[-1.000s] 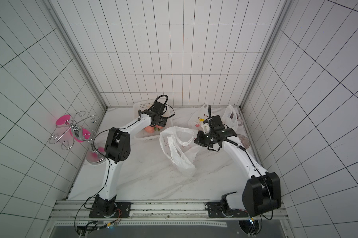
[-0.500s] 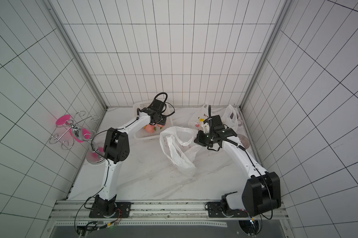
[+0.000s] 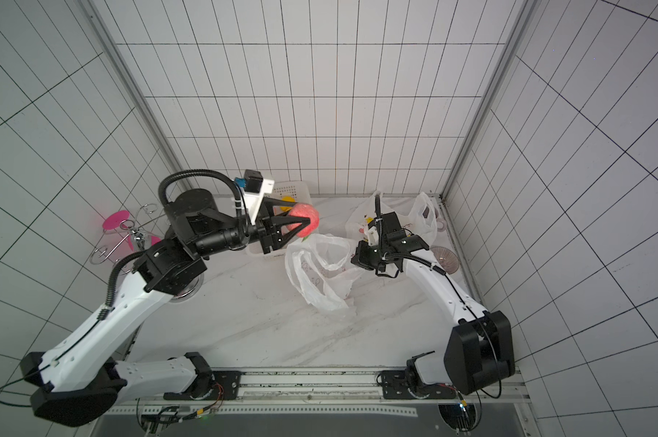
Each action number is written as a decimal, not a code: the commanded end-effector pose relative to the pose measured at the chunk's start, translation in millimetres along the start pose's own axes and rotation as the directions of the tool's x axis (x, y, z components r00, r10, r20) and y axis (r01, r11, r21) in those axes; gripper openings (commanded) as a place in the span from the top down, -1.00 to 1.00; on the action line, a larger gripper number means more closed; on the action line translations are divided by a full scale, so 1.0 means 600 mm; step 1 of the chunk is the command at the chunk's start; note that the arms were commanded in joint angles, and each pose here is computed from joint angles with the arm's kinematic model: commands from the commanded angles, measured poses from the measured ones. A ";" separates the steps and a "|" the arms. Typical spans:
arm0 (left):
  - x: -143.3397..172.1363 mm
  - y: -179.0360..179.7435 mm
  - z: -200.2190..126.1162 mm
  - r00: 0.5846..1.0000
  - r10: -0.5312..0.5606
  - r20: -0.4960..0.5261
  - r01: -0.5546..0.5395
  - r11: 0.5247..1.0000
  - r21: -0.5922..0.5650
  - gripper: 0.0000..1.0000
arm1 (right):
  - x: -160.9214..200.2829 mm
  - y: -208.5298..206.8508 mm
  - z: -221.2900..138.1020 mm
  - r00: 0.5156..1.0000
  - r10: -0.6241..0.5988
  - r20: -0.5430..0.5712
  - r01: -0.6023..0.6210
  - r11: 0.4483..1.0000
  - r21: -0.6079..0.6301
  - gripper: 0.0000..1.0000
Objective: Place the peach into a plastic bag & tie a knot
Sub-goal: Place the peach in the plastic bag, then pick up the peach from the basket.
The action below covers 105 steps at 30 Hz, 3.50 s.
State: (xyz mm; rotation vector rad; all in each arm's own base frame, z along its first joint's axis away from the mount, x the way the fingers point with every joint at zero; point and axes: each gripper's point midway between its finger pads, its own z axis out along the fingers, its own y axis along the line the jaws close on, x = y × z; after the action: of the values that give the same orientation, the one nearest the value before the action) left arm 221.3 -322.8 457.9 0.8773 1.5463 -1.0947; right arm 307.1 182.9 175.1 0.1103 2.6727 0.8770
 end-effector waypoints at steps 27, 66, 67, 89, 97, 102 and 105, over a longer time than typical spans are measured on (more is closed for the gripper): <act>0.418 0.167 0.119 0.819 -0.113 -0.562 -0.035 0.969 -0.245 0.41 | 0.018 0.036 -0.002 0.999 -0.048 -0.020 0.048 0.999 -0.026 1.00; 0.381 0.623 -0.052 0.781 -0.472 -0.408 -0.171 0.467 -0.867 -0.72 | 0.007 0.020 0.015 0.999 0.006 -0.038 -0.008 0.999 -0.045 1.00; 0.385 0.634 -0.041 0.782 -0.470 -0.411 -0.172 0.470 -0.866 -0.73 | 0.007 0.020 0.016 0.999 0.005 -0.040 -0.007 0.999 -0.045 1.00; 0.493 0.791 0.081 0.792 -0.472 -0.387 -0.110 0.514 -0.851 -0.59 | 0.004 0.015 0.026 0.998 0.011 -0.062 -0.014 0.999 -0.042 1.00; 0.485 0.800 0.092 0.813 -0.462 -0.355 -0.082 0.512 -0.855 -0.14 | 0.002 0.015 0.024 0.998 0.009 -0.054 -0.012 0.999 -0.039 1.00; 0.436 0.771 0.076 0.828 -0.445 -0.340 -0.070 0.519 -0.852 0.04 | -0.001 0.020 0.022 0.999 0.014 -0.049 -0.016 0.999 -0.046 1.00; 0.389 0.730 0.058 0.841 -0.442 -0.312 -0.034 0.532 -0.846 0.10 | -0.003 0.023 0.020 0.999 0.017 -0.045 -0.019 0.998 -0.054 1.00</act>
State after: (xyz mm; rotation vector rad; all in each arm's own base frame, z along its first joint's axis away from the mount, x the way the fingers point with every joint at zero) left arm 589.5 -211.0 71.0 0.3030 2.4413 -0.0538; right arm 306.6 199.9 163.4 0.0947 2.7138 0.9504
